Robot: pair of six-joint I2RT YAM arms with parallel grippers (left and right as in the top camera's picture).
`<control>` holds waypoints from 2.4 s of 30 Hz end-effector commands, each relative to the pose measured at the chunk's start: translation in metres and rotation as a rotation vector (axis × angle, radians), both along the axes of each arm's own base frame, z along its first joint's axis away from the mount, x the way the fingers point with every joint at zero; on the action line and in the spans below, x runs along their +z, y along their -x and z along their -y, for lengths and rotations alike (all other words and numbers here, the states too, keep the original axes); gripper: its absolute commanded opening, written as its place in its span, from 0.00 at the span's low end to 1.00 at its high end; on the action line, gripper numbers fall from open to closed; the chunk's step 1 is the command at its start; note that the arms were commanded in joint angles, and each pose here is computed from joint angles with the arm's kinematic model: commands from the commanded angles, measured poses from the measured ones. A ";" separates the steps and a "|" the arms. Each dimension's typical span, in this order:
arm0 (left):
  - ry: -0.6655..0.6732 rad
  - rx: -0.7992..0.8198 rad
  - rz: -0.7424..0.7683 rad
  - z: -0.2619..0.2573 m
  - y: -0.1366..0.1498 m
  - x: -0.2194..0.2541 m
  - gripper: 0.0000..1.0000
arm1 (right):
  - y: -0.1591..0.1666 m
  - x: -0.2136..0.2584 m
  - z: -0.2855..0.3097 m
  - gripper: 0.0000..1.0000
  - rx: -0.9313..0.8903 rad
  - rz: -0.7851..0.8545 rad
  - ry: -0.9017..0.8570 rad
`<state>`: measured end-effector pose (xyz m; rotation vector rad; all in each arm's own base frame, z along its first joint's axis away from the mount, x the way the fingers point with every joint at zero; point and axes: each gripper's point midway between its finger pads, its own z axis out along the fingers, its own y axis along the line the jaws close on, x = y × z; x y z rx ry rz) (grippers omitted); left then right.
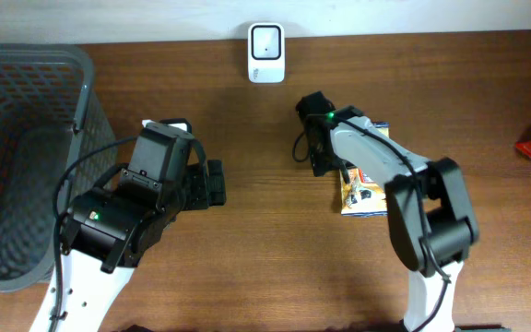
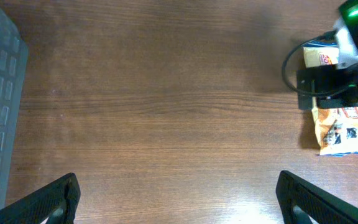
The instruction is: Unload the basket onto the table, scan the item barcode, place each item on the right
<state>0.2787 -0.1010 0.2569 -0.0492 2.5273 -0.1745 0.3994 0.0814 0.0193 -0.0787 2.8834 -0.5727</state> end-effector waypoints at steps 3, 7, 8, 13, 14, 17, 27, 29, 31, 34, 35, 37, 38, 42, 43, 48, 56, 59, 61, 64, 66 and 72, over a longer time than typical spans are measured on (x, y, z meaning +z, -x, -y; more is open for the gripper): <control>0.005 0.014 0.004 -0.001 0.000 0.001 0.99 | 0.002 -0.031 0.032 0.20 -0.042 -0.064 0.088; 0.006 0.013 0.004 -0.001 0.000 0.001 0.99 | -0.011 0.012 -0.007 0.04 -0.038 -0.070 -0.142; 0.005 0.014 0.004 -0.001 0.000 0.001 0.99 | -0.017 0.034 -0.023 0.04 -0.011 -0.065 -0.227; 0.006 0.013 0.003 -0.001 0.000 0.001 0.99 | -0.012 0.123 -0.153 0.04 0.300 -0.147 -1.009; 0.006 0.013 0.003 -0.001 0.000 0.001 0.99 | -0.013 0.127 -0.170 0.04 0.331 -0.164 -1.142; 0.006 0.013 0.003 -0.001 0.000 0.001 0.99 | -0.017 0.111 -0.194 0.04 0.261 -0.206 -1.382; 0.006 0.013 0.003 -0.001 0.000 0.001 0.99 | -0.033 0.044 -0.003 0.59 -0.125 -0.108 -0.968; 0.006 0.013 0.003 -0.001 0.000 0.001 0.99 | -0.027 0.082 -0.006 0.59 -0.057 -0.130 -0.916; 0.005 0.014 0.004 -0.001 0.000 0.001 0.99 | -0.009 0.084 -0.032 0.20 -0.020 -0.211 -0.899; 0.006 0.013 0.003 -0.001 0.000 0.001 0.99 | 0.016 0.048 -0.054 0.04 0.019 -0.285 -0.697; 0.006 0.013 0.003 -0.001 0.000 0.001 0.99 | 0.023 0.029 -0.057 0.04 -0.013 -0.285 -0.612; 0.005 0.014 0.004 -0.001 0.000 0.001 0.99 | 0.041 -0.015 -0.065 0.04 -0.015 -0.300 -0.524; 0.006 0.013 0.004 -0.001 0.000 0.001 0.99 | 0.052 -0.025 -0.069 0.04 -0.010 -0.328 -0.533; 0.006 0.013 0.003 -0.001 0.000 0.001 0.99 | 0.070 0.007 -0.103 0.04 0.023 -0.437 -0.711; 0.005 0.014 0.004 -0.001 0.000 0.001 0.99 | 0.054 0.034 -0.101 0.04 0.024 -0.398 -0.713; 0.006 0.013 0.003 -0.001 0.000 0.001 0.99 | -0.001 0.067 -0.095 0.25 0.060 -0.207 -0.707; 0.006 0.013 0.003 -0.001 0.000 0.001 0.99 | 0.128 -0.007 -0.125 0.21 0.106 -0.576 -0.560; 0.005 0.014 0.004 -0.001 0.000 0.001 0.99 | 0.127 -0.024 -0.132 0.04 0.029 -0.509 -0.531; 0.005 0.014 0.004 -0.001 0.000 0.001 0.99 | 0.102 0.006 -0.123 0.04 0.023 -0.478 -0.564; 0.006 0.013 0.003 -0.001 0.000 0.001 0.99 | 0.054 0.067 -0.099 0.23 0.072 -0.384 -0.615; 0.005 0.014 0.004 -0.001 0.000 0.001 0.99 | 0.023 0.076 -0.063 0.53 0.025 -0.292 -0.593; 0.006 0.013 0.004 -0.001 0.000 0.001 0.99 | 0.011 0.032 -0.067 0.45 0.026 -0.254 -0.656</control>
